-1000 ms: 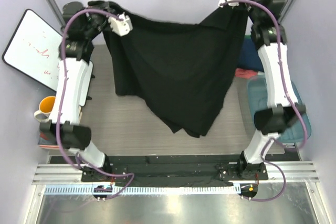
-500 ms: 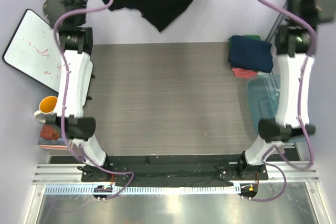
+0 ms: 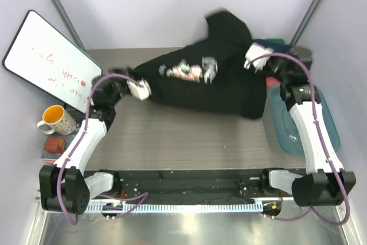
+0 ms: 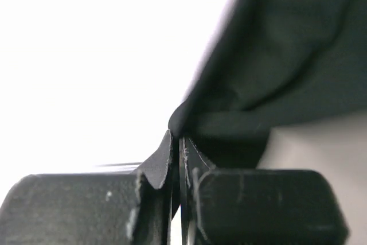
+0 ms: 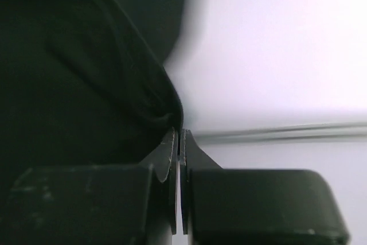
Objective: Fold and stack the t-shirts
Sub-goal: Flatten out the tshirt
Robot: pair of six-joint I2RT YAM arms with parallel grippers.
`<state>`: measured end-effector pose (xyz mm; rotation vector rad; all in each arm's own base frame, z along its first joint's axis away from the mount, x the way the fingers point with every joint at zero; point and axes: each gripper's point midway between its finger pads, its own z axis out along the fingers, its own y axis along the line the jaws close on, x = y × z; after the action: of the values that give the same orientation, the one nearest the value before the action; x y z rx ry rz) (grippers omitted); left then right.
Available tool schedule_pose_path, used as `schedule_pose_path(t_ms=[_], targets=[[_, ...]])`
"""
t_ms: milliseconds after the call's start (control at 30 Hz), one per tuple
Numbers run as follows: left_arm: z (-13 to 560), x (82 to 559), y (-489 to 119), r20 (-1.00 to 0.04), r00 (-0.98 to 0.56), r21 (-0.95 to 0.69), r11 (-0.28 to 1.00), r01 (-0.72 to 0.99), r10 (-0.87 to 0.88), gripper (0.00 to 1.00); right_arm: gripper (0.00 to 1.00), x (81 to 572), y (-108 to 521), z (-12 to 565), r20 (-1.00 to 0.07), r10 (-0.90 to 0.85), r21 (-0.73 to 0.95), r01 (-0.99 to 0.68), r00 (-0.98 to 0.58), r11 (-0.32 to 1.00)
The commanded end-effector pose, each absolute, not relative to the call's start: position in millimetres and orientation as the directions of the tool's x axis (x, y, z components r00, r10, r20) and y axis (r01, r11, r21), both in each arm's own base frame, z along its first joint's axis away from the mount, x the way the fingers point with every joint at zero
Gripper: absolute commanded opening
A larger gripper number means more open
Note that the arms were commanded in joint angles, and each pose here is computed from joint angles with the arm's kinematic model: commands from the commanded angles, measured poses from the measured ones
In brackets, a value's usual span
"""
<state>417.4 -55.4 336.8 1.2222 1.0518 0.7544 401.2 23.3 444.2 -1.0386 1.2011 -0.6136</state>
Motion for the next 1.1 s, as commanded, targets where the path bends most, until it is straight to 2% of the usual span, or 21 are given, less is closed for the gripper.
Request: schedule_pose_path(t_ms=[0,33,67,167,200,267,367,433,633,667,700,733,767,833,867,933,1000,1033,1067], targets=[[255.3,344.5,-81.5,-0.303,0.455,0.906,0.106,0.409,0.837,0.0,0.01,331.1,37.2,281.0,-0.523,-0.841,-0.702,-0.63,0.139,0.332],[228.1,324.4,-82.9,-0.351,0.433,0.848,0.086,0.522,0.83,0.0,0.01,318.6,42.5,268.0,-0.494,-0.851,-0.682,-0.685,0.176,0.255],[228.3,312.0,-88.0,-0.318,0.488,0.853,0.021,0.521,0.813,0.0,0.01,288.5,45.7,238.6,-0.509,-0.852,-0.564,-0.796,0.127,0.218],[210.3,291.6,-88.5,-0.335,0.484,0.798,-0.029,0.602,0.809,0.0,0.01,241.6,49.8,205.5,-0.506,-0.858,-0.353,-0.929,0.088,0.113],[206.7,288.2,-88.7,-0.346,0.479,0.779,-0.037,0.626,0.807,0.0,0.01,232.5,50.3,205.7,-0.496,-0.861,-0.317,-0.946,0.11,0.062],[198.2,273.5,-87.4,-0.368,0.46,0.711,-0.074,0.699,0.808,0.0,0.01,200.9,48.1,188.4,-0.493,-0.869,-0.112,-0.994,0.043,0.015],[194.9,262.5,-87.2,-0.362,0.479,0.647,-0.155,0.747,0.8,0.0,0.01,207.4,46.7,190.7,-0.483,-0.875,-0.082,-0.995,-0.017,0.065],[187.3,251.1,-85.8,-0.364,0.487,0.587,-0.21,0.782,0.794,0.0,0.01,210.8,46.2,194.5,-0.474,-0.88,-0.121,-0.992,0.04,0.02],[185.8,239.0,-90.8,-0.401,0.504,0.526,-0.258,0.811,0.765,0.0,0.02,215.9,45.3,189.8,-0.47,-0.882,-0.095,-0.995,0.029,0.017],[183.9,237.1,-90.2,-0.397,0.511,0.517,-0.275,0.811,0.763,0.0,0.07,215.1,46.1,190.1,-0.474,-0.88,-0.098,-0.995,0.034,0.015],[181.9,233.8,-88.9,-0.392,0.517,0.504,-0.292,0.813,0.761,0.0,0.17,211.8,47.5,190.4,-0.479,-0.877,-0.104,-0.994,0.042,0.009],[179.8,224.1,-87.6,-0.397,0.517,0.472,-0.315,0.824,0.758,0.0,0.5,210.4,48.7,190.4,-0.481,-0.875,-0.116,-0.993,0.064,-0.01],[177.3,221.7,-85.2,-0.377,0.544,0.459,-0.358,0.813,0.75,0.1,0.62,208.3,48.4,189.5,-0.478,-0.875,-0.122,-0.992,0.078,-0.022],[176.2,208.5,-82.2,-0.38,0.556,0.409,-0.405,0.818,0.739,0.31,0.81,202.9,48.2,185.7,-0.473,-0.875,-0.13,-0.99,0.106,-0.05],[177.1,208.7,-82.3,-0.375,0.57,0.406,-0.423,0.81,0.731,0.44,0.83,203.2,48.3,184.5,-0.47,-0.873,-0.139,-0.988,0.13,-0.073],[184.9,215.0,-84.5,-0.373,0.574,0.428,-0.413,0.804,0.729,0.47,0.88,208.8,51.5,184.6,-0.483,-0.863,-0.152,-0.985,0.148,-0.084],[196.3,238.1,-87.0,-0.35,0.569,0.506,-0.361,0.783,0.744,0.47,0.88,229.0,54.2,190.8,-0.504,-0.859,-0.188,-0.982,0.092,0.006],[199.5,249.7,-86.1,-0.338,0.561,0.541,-0.332,0.773,0.756,0.48,0.86,254.1,54.8,193.3,-0.509,-0.856,-0.25,-0.967,0.094,0.043],[215.5,281.0,-87.8,-0.283,0.581,0.646,-0.296,0.703,0.763,0.49,0.85,266.4,55.2,195.1,-0.52,-0.852,-0.268,-0.959,0.067,0.088]])
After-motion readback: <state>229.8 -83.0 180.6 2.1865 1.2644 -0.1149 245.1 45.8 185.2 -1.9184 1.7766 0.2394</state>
